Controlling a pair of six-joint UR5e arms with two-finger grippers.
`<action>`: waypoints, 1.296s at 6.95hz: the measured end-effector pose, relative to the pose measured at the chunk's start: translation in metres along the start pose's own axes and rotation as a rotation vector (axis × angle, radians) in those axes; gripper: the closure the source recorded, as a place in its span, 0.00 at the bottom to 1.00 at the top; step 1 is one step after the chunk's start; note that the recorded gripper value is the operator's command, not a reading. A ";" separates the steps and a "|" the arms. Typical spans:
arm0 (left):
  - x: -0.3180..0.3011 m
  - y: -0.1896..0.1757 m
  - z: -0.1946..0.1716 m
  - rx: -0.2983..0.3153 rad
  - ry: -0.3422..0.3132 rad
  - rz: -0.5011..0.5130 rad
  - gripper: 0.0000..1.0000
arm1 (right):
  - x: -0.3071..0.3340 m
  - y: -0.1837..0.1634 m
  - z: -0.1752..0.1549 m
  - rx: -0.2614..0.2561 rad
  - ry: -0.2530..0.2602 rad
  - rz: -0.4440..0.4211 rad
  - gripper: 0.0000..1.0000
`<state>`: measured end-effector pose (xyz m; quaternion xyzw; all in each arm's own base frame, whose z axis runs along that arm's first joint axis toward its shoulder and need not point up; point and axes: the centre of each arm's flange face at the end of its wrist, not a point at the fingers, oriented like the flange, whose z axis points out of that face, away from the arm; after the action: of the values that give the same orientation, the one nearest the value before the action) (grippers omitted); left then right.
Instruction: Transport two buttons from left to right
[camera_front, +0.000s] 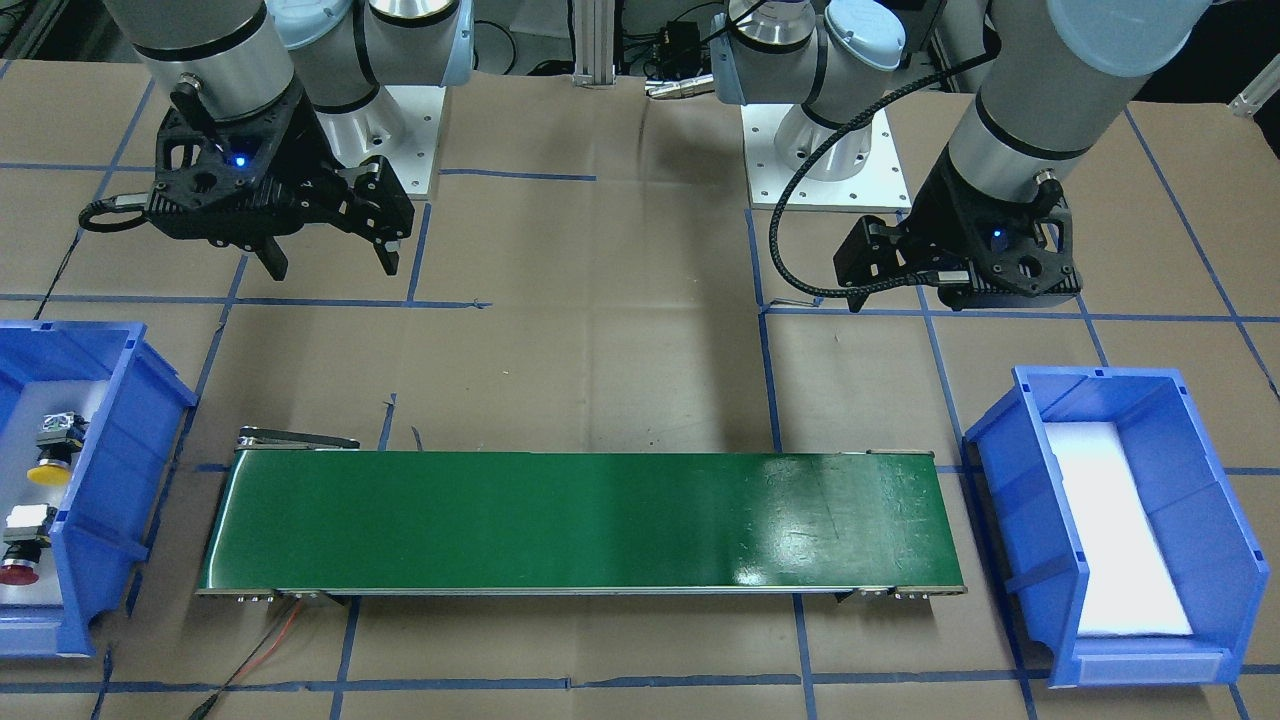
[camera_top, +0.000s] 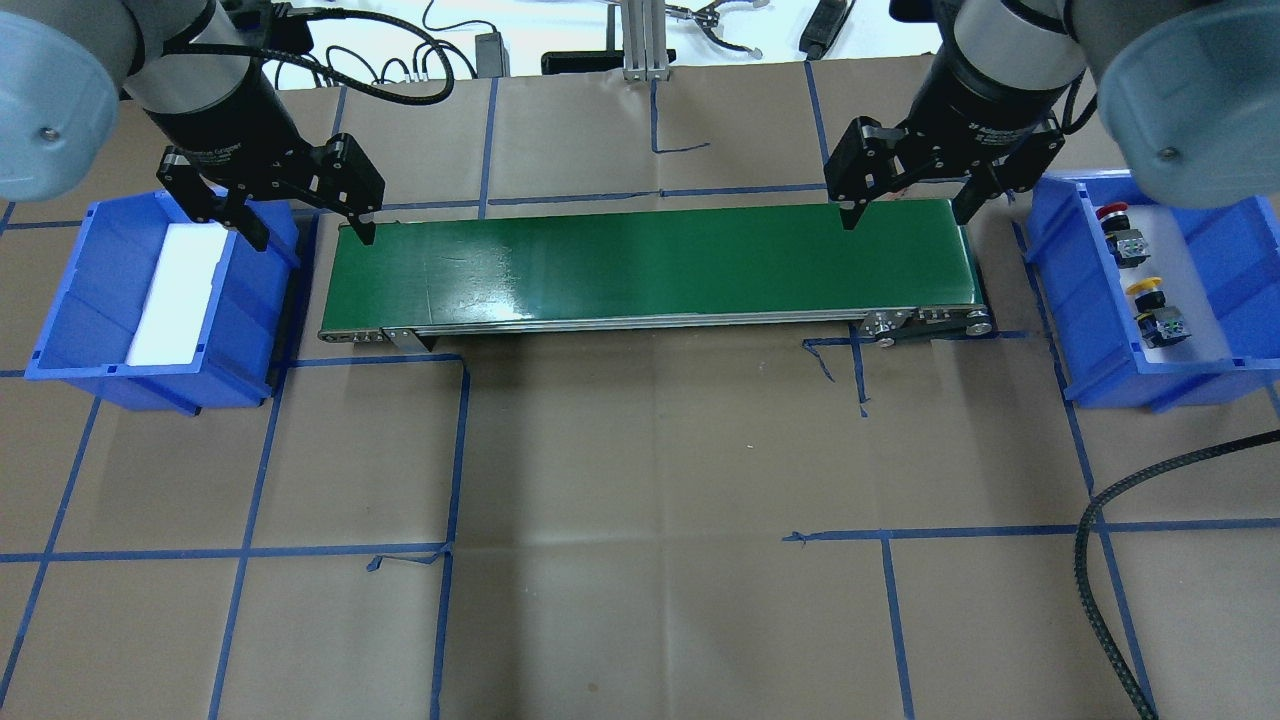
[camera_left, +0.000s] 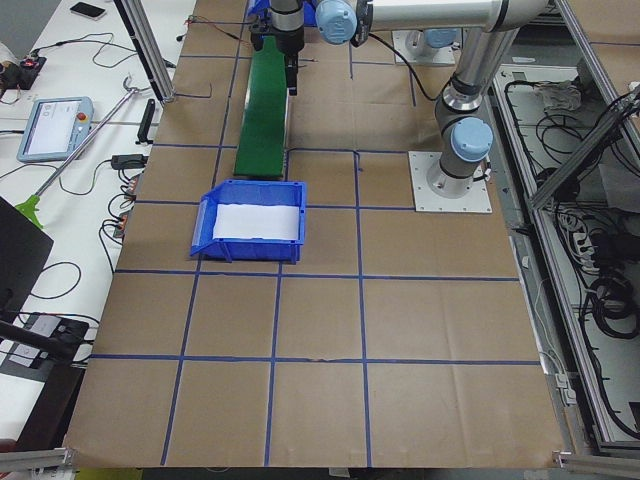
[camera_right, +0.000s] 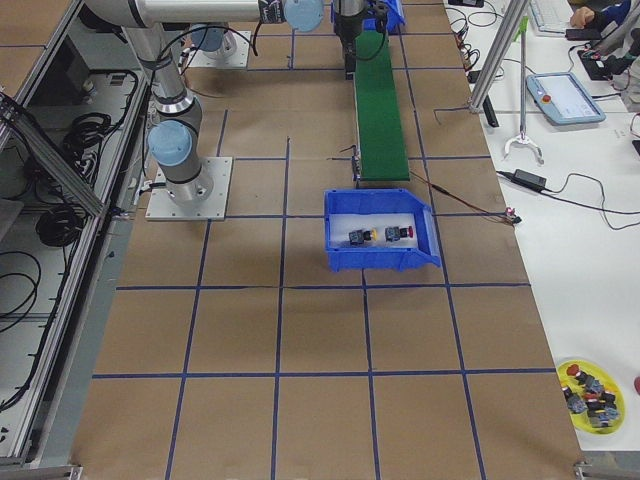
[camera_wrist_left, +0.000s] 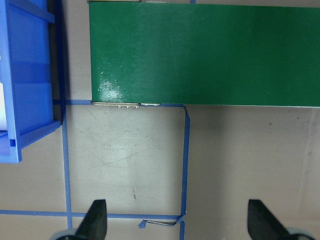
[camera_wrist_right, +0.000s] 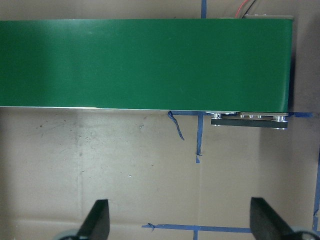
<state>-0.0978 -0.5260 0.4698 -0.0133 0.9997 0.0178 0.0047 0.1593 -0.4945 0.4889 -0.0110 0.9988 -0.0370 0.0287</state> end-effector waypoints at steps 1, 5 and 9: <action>0.000 0.000 0.000 0.001 0.000 0.000 0.00 | 0.001 0.001 0.002 -0.008 0.006 0.003 0.00; 0.000 0.001 -0.002 0.003 -0.001 0.000 0.00 | 0.002 0.001 0.005 -0.024 0.010 0.003 0.00; 0.000 0.001 -0.003 0.005 -0.001 0.000 0.00 | 0.002 0.001 0.005 -0.024 0.010 -0.003 0.00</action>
<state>-0.0978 -0.5249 0.4725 -0.0133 0.9998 0.0152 0.0055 0.1572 -0.4938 0.4841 -0.0126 0.9993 -0.0250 0.0236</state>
